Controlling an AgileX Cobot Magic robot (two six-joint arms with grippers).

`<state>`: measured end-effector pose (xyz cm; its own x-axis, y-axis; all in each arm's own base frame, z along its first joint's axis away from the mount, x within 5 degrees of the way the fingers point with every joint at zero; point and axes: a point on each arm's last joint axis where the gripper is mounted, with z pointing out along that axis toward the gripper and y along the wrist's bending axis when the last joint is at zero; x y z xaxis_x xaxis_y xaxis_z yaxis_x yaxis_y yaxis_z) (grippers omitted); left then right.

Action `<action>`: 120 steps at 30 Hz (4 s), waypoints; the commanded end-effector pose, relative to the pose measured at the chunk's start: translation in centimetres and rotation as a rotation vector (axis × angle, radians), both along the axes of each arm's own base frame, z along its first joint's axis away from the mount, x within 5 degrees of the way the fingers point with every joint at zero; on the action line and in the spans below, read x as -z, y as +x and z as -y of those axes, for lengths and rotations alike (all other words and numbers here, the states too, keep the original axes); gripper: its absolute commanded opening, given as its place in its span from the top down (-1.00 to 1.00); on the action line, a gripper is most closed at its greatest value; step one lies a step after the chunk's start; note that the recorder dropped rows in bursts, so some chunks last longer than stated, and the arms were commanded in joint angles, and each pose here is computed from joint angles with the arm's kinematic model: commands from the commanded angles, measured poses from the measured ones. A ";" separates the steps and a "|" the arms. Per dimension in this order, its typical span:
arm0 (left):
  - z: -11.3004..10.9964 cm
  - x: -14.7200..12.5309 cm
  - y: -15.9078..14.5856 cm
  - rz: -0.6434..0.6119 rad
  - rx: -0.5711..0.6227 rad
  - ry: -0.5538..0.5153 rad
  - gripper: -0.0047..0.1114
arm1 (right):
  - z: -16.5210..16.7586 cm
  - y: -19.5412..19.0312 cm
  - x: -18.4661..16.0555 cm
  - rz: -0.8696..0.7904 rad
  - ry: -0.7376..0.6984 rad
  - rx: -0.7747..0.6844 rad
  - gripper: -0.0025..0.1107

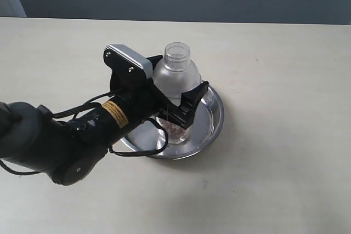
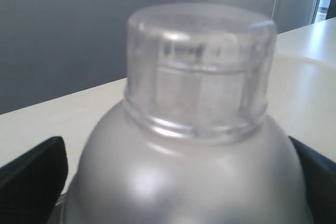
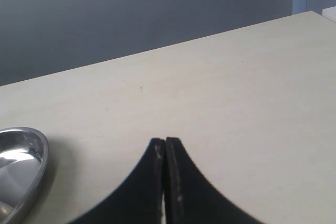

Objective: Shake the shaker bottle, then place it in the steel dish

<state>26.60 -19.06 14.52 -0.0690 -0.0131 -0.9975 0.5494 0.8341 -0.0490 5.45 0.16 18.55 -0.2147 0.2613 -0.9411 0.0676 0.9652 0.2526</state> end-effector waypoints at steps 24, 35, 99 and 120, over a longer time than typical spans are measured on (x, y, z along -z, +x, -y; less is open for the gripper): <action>-0.5 -4.2 -0.6 0.110 -0.011 -0.005 -0.89 | 0.0 0.0 0.0 0.012 -0.008 -0.003 0.97; -2.0 -9.2 -2.1 0.143 -0.042 0.108 0.28 | 0.0 0.0 0.0 0.012 -0.008 -0.003 0.97; -18.9 -4.6 -21.1 -0.146 -0.605 -0.128 0.91 | 0.0 0.0 0.0 0.012 -0.008 -0.003 0.97; -18.9 -4.7 -21.0 -0.126 -0.602 -0.104 0.91 | 0.0 0.0 0.0 0.012 -0.008 -0.003 0.97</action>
